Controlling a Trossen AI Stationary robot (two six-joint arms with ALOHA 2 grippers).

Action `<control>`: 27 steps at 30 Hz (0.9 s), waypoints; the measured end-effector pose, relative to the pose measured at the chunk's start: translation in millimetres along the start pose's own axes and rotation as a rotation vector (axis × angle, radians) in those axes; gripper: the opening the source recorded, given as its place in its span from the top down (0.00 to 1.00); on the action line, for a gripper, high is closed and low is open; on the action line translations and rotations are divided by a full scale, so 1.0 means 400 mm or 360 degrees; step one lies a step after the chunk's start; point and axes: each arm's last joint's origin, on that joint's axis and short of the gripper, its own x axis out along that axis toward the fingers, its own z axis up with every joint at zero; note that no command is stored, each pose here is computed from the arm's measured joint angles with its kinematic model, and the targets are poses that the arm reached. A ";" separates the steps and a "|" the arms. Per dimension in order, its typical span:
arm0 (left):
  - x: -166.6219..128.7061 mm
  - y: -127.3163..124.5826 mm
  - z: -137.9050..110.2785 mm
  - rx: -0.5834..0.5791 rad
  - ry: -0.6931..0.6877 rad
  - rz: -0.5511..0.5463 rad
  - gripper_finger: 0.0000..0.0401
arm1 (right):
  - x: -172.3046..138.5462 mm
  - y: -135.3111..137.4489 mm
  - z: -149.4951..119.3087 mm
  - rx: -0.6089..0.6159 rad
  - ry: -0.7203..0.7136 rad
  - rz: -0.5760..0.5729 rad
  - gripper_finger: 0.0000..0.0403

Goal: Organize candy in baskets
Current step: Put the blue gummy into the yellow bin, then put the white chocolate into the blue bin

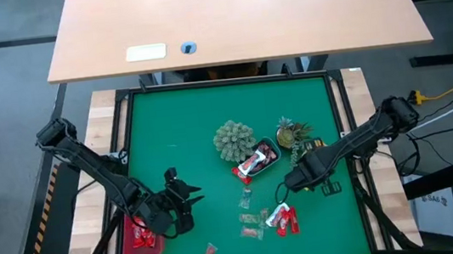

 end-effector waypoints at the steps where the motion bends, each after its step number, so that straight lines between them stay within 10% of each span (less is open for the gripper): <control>1: 0.000 0.000 0.000 0.0000 0.0000 0.0000 0.73 | 0.009 0.000 -0.001 -0.0004 0.0019 -0.0005 0.99; 11: 0.000 0.000 0.000 -0.0006 0.0004 -0.0004 0.73 | 0.038 -0.002 -0.004 0.0037 0.0078 -0.0035 0.97; 27: 0.000 0.000 0.000 -0.0007 0.0004 -0.0004 0.73 | 0.037 -0.004 -0.004 0.0042 0.0070 -0.0071 0.58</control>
